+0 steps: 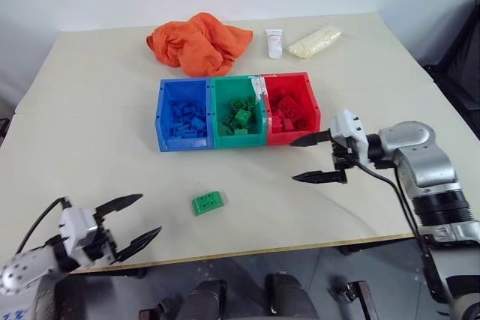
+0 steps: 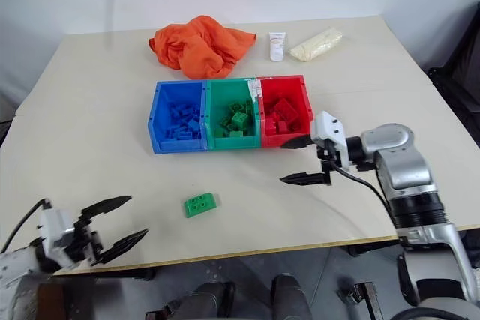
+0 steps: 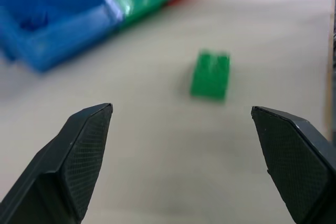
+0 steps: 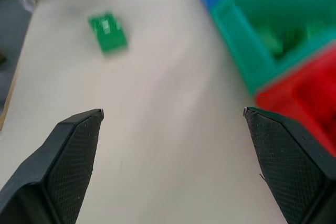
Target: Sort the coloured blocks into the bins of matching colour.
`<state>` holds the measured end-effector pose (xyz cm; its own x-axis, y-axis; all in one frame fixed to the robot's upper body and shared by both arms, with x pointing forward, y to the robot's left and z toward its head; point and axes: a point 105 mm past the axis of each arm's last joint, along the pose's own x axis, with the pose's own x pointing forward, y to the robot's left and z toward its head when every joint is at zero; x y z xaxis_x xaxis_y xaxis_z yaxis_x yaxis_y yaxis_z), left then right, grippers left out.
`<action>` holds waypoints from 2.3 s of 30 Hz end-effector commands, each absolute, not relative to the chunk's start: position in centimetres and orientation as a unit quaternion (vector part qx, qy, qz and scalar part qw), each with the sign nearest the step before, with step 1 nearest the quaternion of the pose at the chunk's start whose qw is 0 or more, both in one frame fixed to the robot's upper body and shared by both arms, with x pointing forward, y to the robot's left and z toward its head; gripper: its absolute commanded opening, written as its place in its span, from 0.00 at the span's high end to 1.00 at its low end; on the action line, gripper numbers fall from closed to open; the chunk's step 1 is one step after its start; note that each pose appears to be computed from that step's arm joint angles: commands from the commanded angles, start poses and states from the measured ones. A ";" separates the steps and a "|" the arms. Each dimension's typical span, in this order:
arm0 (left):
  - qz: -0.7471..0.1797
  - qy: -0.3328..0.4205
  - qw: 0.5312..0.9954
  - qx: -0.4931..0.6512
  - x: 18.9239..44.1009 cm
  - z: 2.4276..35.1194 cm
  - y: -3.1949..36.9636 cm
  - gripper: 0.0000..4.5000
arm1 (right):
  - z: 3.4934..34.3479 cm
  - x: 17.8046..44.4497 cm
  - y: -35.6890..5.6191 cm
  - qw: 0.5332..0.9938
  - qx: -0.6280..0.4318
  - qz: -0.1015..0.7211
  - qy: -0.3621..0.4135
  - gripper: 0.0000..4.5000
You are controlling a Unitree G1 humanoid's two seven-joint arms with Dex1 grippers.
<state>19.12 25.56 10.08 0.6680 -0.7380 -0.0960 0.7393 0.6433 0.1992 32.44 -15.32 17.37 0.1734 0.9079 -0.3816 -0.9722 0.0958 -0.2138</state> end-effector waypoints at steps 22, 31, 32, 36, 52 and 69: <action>-0.472 -0.003 0.865 0.171 25.5 9.7 16.6 0.00 | 18.3 30.5 -15.7 0.751 -0.213 0.624 0.027 0.01; -0.524 0.033 0.823 0.217 28.6 8.0 13.6 0.04 | 18.3 29.2 -16.8 0.783 -0.218 0.582 0.032 0.00; -0.525 0.036 0.822 0.219 28.8 8.0 13.5 0.08 | 18.3 29.0 -16.9 0.786 -0.217 0.578 0.032 0.00; -0.533 0.041 0.812 0.233 29.1 8.0 13.3 0.34 | 18.4 28.8 -17.2 0.797 -0.216 0.563 0.032 0.00; -0.474 -0.071 0.859 0.181 35.8 16.3 7.8 0.67 | 18.8 27.7 -18.7 0.839 -0.212 0.500 0.020 0.00; -0.431 -0.134 0.870 0.201 42.1 22.6 3.1 0.03 | 18.5 26.9 -19.1 0.863 -0.206 0.462 0.013 0.00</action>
